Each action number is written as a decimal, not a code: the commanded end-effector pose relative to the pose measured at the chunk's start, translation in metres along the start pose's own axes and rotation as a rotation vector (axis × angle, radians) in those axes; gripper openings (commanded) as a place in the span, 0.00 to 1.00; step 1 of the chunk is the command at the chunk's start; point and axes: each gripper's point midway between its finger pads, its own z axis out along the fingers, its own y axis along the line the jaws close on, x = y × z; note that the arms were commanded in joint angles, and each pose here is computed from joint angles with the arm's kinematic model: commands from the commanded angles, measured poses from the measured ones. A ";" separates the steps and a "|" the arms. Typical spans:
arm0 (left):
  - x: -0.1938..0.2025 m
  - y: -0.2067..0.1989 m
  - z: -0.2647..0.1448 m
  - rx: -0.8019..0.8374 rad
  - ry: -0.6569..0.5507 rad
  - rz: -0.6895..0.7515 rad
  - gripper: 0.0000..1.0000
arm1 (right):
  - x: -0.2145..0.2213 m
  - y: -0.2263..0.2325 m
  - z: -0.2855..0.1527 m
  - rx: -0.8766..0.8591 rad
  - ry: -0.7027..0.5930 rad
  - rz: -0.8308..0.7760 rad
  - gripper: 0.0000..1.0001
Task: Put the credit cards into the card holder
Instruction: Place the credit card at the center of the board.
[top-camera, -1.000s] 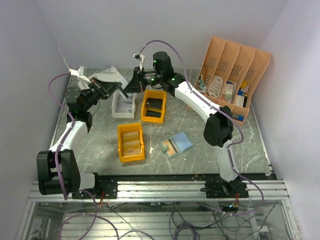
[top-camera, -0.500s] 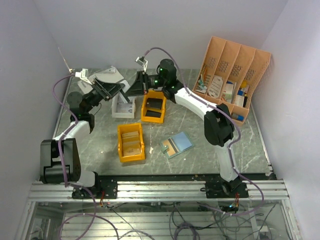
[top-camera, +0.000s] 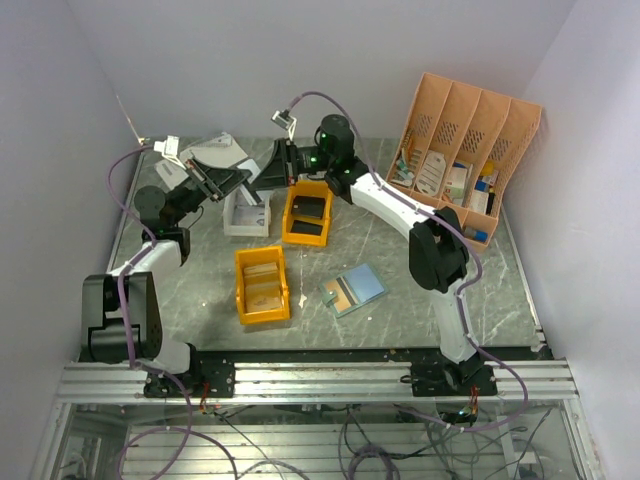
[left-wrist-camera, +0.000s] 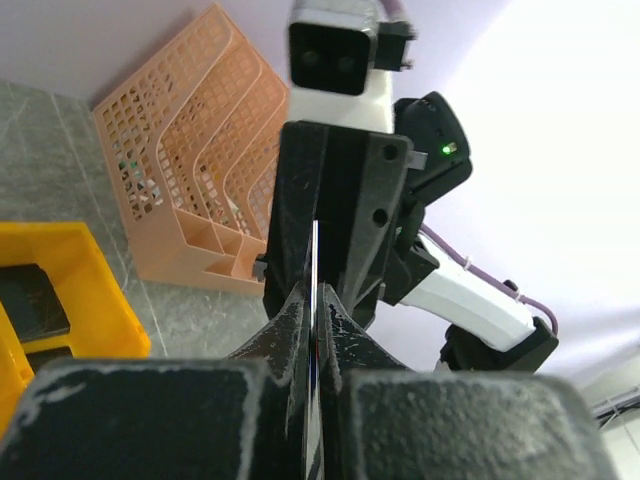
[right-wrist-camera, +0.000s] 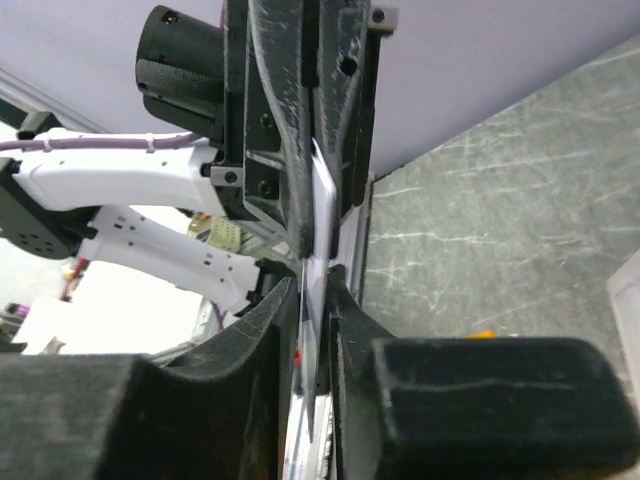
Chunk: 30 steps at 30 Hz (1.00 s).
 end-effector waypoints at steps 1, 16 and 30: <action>0.002 0.001 0.000 -0.024 0.015 0.045 0.07 | -0.017 0.000 -0.001 0.066 0.001 -0.140 0.29; -0.010 0.005 -0.004 -0.176 -0.022 0.137 0.07 | -0.012 -0.013 0.012 0.294 0.074 -0.321 0.49; -0.010 0.006 -0.005 -0.173 -0.028 0.136 0.07 | -0.009 -0.005 0.014 0.283 0.080 -0.323 0.40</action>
